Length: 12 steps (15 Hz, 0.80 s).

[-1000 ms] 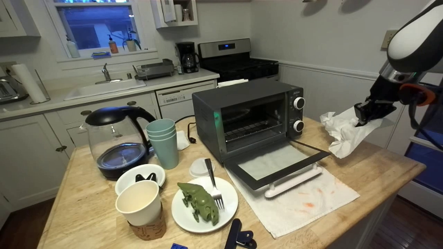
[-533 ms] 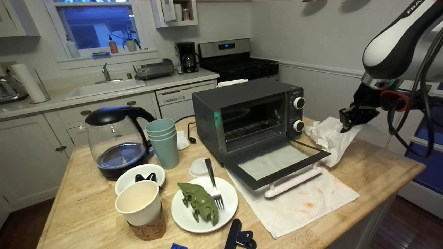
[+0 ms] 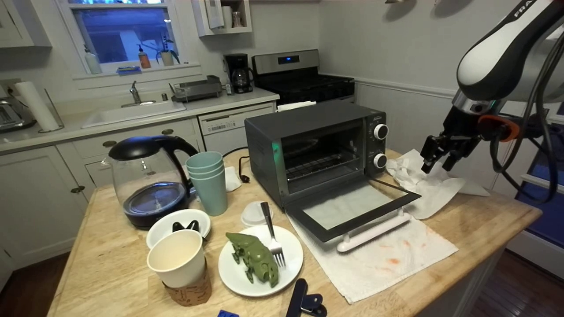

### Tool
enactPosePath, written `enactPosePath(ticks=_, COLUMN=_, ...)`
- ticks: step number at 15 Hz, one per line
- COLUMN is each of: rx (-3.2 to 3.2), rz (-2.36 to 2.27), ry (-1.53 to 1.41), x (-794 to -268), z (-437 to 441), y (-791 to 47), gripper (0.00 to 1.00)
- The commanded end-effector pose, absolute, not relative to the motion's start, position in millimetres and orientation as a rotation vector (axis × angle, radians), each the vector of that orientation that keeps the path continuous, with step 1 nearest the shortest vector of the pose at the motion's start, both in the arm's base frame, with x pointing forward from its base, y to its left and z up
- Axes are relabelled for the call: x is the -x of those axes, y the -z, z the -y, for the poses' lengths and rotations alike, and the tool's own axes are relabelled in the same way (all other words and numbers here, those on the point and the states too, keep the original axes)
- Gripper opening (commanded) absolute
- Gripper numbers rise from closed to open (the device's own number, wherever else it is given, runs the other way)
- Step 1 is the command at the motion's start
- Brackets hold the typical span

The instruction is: Use the white towel to wipe the microwave and then put it on the table

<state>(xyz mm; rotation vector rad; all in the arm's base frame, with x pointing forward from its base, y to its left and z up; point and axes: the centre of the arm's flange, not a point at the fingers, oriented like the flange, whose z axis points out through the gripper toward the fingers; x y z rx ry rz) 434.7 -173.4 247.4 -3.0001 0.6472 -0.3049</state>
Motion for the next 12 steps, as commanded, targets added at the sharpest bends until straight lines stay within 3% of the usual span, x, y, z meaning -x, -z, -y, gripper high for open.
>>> enactPosePath(ticks=1, rx=3.003, rz=-0.58, ry=0.226, x=-414, z=144, y=-312, gripper=0.99)
enactPosePath(ticks=7, rx=3.164, rz=-0.412, ry=0.221, x=-380, z=78, y=-388, gripper=1.0)
enactPosePath(ticks=11, rx=3.24, rz=-0.361, ry=0.45, x=-360, z=41, y=-435, gripper=1.0)
enactPosePath(ticks=12, rx=3.203, rz=-0.36, ry=0.342, x=-387, z=57, y=-412, gripper=1.0)
